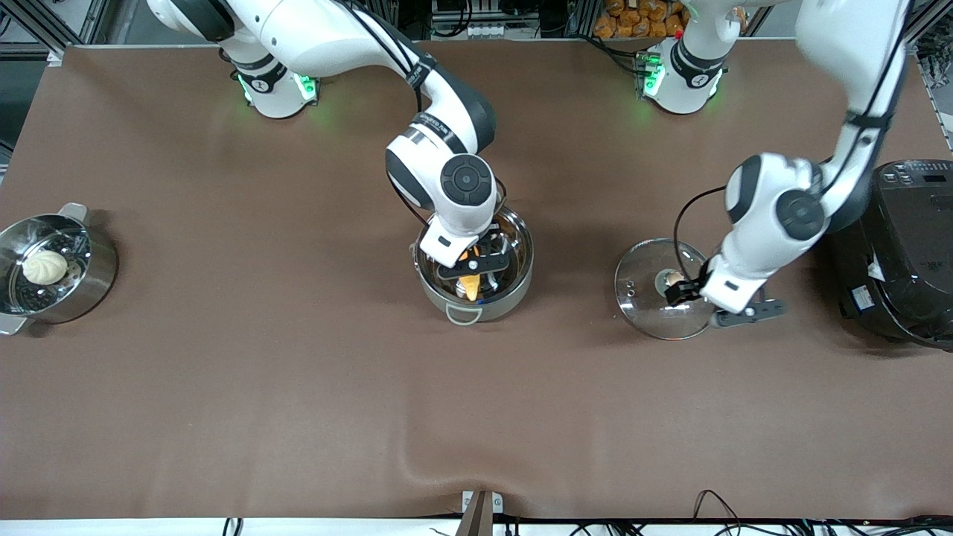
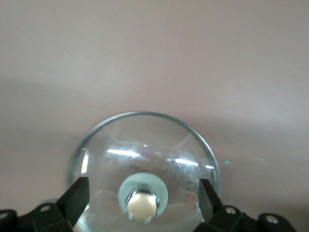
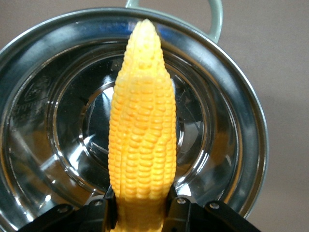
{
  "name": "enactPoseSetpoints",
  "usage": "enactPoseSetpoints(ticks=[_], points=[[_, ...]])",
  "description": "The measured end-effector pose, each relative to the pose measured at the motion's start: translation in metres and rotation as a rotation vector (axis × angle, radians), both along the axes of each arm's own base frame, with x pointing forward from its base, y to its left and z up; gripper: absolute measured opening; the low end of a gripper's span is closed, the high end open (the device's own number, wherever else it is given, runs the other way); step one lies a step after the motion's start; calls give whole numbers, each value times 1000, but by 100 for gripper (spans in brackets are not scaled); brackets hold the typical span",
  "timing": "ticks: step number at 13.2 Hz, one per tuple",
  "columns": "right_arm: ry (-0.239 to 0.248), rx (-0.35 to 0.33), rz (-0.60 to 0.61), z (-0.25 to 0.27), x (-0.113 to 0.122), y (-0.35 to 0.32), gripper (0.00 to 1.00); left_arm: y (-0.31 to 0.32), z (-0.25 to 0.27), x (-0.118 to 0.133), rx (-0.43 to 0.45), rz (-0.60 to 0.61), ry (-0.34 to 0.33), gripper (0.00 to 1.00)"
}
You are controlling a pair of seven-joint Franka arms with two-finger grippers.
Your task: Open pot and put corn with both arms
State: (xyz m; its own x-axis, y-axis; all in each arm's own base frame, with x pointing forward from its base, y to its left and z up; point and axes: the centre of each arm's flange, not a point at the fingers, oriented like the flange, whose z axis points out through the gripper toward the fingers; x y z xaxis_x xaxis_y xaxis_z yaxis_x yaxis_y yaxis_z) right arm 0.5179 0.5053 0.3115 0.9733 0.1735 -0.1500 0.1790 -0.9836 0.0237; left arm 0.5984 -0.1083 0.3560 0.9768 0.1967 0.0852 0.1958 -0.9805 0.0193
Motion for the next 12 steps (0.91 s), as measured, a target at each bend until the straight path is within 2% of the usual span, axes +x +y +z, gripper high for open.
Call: enactPoseSetpoints(ticks=[2, 3, 7, 8, 10, 12], points=[[-1, -3, 3, -1, 0, 0, 40, 4, 91, -1, 21, 13, -53, 100], [-3, -6, 8, -2, -2, 2, 46, 8, 130, -5, 31, 24, -67, 100], [-17, -19, 2, -2, -14, 15, 92, 24, 251, -25, 55, 68, -55, 100], [-22, -18, -3, 0, -12, 14, 100, 25, 271, -33, 60, 72, -53, 100], [-37, -17, -33, 7, 3, 2, 100, 32, 291, -44, 65, 88, -56, 100], [-50, -17, -99, 30, 38, -37, 100, 41, 294, -46, 69, 105, -43, 100]])
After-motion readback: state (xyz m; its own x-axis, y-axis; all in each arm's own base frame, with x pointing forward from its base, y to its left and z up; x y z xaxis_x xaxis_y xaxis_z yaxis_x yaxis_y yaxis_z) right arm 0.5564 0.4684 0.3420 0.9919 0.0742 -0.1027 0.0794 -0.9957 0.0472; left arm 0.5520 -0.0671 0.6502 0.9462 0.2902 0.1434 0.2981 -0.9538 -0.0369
